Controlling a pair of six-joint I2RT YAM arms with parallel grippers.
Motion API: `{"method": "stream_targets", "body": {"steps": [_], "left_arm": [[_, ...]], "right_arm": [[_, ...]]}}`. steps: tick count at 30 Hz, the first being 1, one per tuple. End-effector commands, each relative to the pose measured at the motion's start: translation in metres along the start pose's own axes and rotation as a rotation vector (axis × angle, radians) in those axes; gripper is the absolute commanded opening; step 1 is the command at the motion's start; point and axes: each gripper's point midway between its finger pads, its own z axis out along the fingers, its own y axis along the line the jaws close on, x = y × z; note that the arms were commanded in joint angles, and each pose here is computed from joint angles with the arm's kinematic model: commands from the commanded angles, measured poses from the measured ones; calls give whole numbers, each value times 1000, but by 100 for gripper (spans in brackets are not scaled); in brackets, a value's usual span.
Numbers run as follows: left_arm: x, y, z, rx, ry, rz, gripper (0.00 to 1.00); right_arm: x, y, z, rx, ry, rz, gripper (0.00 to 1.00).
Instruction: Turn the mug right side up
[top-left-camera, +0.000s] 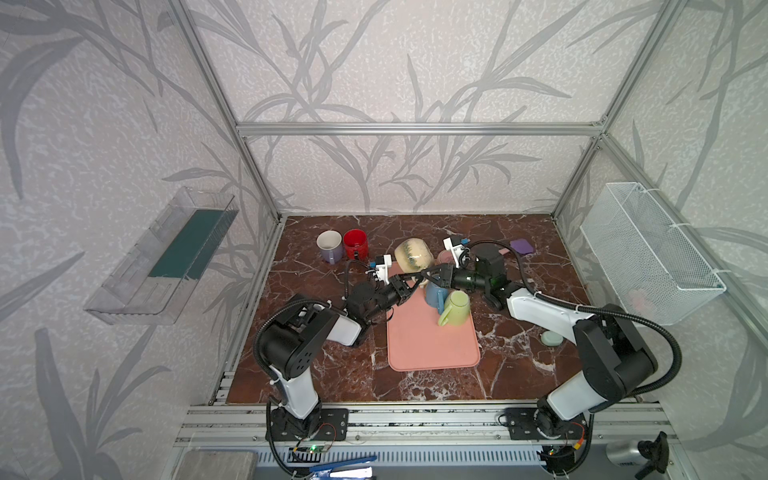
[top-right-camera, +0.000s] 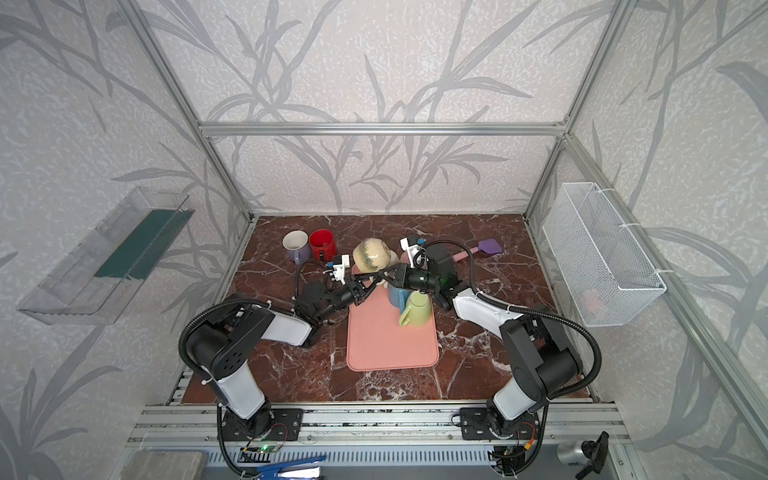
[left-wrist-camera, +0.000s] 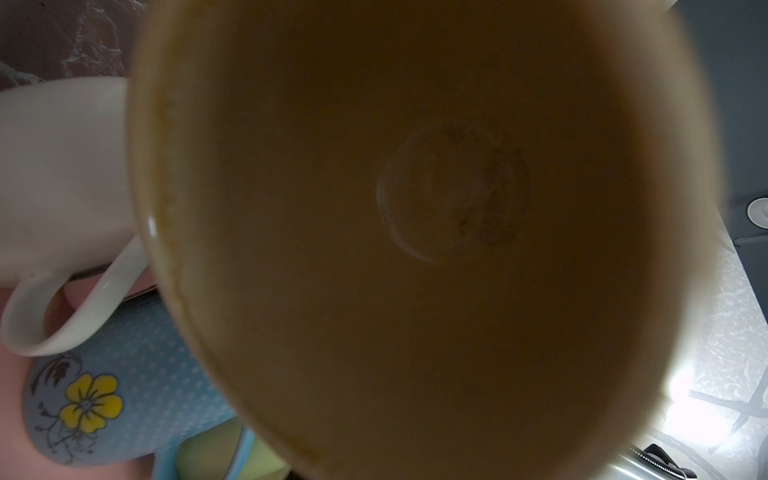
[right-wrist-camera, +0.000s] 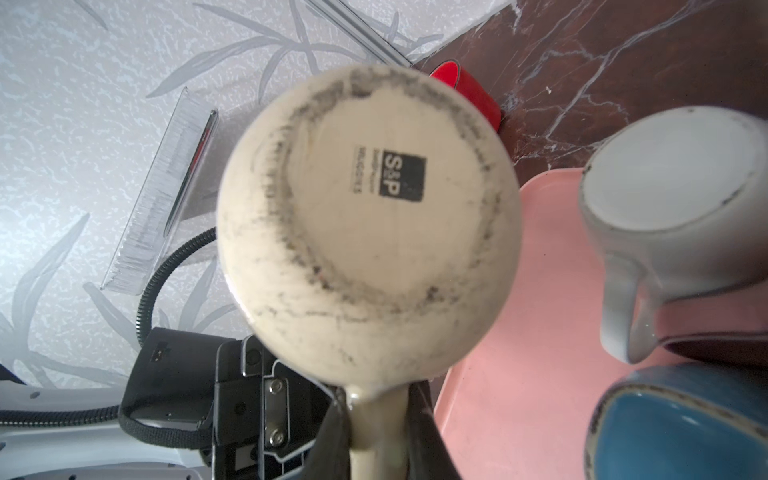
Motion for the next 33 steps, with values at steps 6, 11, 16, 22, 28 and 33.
{"method": "stream_targets", "body": {"steps": [6, 11, 16, 22, 28, 33], "left_arm": [[5, -10, 9, 26, 29, 37, 0], [4, -9, 8, 26, 25, 38, 0], [4, -8, 4, 9, 24, 42, 0], [5, -3, -4, -59, 21, 81, 0], [4, -5, -9, -59, 11, 84, 0], [2, 0, -14, -69, -4, 78, 0]], "right_arm": [[-5, 83, -8, -251, 11, -162, 0], [-3, 79, -7, -245, 12, -158, 0], [-8, 71, -11, -223, 9, -138, 6], [-12, 58, -18, -169, 6, -132, 24], [-9, 55, -19, -162, 10, -128, 40], [-8, 56, -20, -154, 9, -133, 50]]}}
